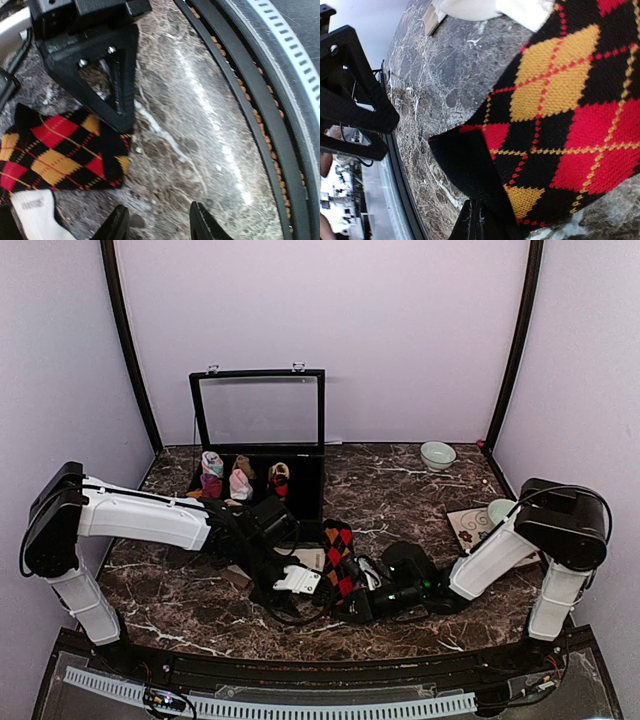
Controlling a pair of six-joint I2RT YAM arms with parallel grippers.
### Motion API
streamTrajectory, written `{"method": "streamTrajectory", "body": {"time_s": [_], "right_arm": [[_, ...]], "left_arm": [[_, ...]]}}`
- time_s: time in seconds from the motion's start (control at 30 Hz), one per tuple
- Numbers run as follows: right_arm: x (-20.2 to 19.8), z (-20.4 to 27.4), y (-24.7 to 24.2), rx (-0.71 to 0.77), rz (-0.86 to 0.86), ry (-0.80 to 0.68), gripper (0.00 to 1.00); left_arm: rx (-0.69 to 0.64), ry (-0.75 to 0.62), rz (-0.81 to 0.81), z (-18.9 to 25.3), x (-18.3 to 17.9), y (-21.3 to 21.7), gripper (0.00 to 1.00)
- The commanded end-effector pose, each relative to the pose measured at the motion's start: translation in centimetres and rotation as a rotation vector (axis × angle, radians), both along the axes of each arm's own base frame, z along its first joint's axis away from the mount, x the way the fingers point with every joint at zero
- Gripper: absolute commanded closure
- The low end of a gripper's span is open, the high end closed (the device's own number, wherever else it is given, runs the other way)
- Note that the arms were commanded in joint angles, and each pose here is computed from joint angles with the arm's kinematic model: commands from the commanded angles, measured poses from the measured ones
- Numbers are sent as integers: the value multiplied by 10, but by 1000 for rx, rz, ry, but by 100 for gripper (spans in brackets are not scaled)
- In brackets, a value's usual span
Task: Roll the socks
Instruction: Roll the sock at the center of the board.
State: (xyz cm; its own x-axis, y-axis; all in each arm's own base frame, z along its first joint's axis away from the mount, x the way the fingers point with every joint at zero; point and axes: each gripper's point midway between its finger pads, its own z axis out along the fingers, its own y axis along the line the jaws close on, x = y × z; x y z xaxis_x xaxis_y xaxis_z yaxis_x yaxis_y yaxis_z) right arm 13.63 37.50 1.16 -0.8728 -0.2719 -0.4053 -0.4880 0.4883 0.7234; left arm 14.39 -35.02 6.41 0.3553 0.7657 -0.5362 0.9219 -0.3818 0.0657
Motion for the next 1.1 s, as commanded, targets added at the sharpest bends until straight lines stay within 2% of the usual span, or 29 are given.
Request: {"method": "streamTrajectory", "body": {"time_s": [0.0,0.5,0.83,1.07], "right_arm": [[-38,-70,-66,-317,-81,316,100],[-31,-78,-70,-376,-111,399,100],[-26,-78,-72,-377,-124,407,100],[-25,-78,-73,-378,-122,403,100]], "left_arm": [[-43,-73,-51,3,4,-20,60],[-36,-165,-107,-24,15,-37,65],[-28,-136,-151,-16,-1,-35,68],[-51,-96,-152,9,-11,-43,68]]}}
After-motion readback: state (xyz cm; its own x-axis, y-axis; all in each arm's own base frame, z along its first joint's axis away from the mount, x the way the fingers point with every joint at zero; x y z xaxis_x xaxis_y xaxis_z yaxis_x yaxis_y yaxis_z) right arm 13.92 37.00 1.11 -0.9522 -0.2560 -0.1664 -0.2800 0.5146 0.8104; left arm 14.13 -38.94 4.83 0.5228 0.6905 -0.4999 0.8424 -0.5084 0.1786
